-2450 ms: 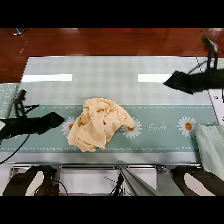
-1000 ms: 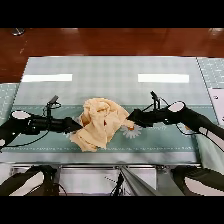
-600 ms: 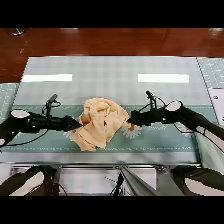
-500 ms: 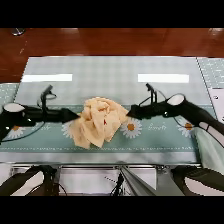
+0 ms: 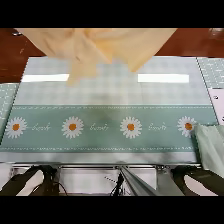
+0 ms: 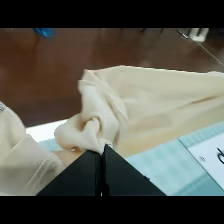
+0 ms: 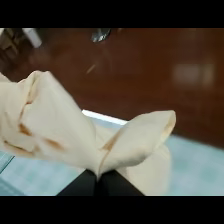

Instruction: Fold the shirts.

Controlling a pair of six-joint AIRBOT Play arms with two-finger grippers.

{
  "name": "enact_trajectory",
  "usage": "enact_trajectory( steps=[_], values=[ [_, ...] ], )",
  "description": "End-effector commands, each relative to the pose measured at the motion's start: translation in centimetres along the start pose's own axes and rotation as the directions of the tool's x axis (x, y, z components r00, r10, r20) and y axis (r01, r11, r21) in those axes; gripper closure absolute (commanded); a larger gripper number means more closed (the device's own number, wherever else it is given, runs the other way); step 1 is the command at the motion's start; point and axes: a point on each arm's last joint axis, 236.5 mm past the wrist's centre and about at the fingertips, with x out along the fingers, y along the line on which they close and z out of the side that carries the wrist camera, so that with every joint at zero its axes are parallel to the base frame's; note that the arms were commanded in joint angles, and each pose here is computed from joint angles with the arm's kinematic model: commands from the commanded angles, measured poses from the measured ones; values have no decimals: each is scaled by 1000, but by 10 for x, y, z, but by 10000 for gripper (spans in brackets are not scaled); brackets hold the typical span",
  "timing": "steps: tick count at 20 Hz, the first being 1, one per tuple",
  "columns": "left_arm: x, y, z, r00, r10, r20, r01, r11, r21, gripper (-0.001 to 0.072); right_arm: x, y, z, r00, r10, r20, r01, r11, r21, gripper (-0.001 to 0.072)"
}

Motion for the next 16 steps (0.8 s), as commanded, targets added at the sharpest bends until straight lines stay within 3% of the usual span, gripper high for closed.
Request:
enact_trajectory(
  steps=[1,4,7,12,14,16],
  values=[
    [-80,-35,77,956,205,210,-249,944,215,684,-130,44,70,955,-130,267,185,964,-191,685],
    [-139,-44,84,878,374,300,-454,848,273,684,-206,61,64,911,-218,350,307,926,-221,684],
    [-176,-71,75,845,417,335,-517,797,311,684,-252,70,44,891,-274,362,365,906,-213,684],
    [-174,-87,27,904,382,190,-423,863,278,684,-259,59,-12,920,-348,182,379,907,-185,684],
    [-147,-73,-22,939,344,3,-338,921,196,684,-243,45,-38,927,-369,70,375,913,-158,684],
    [-113,-69,-82,956,207,-210,-195,978,75,684,-224,26,-69,920,-388,-44,380,916,-126,684]
  ],
)
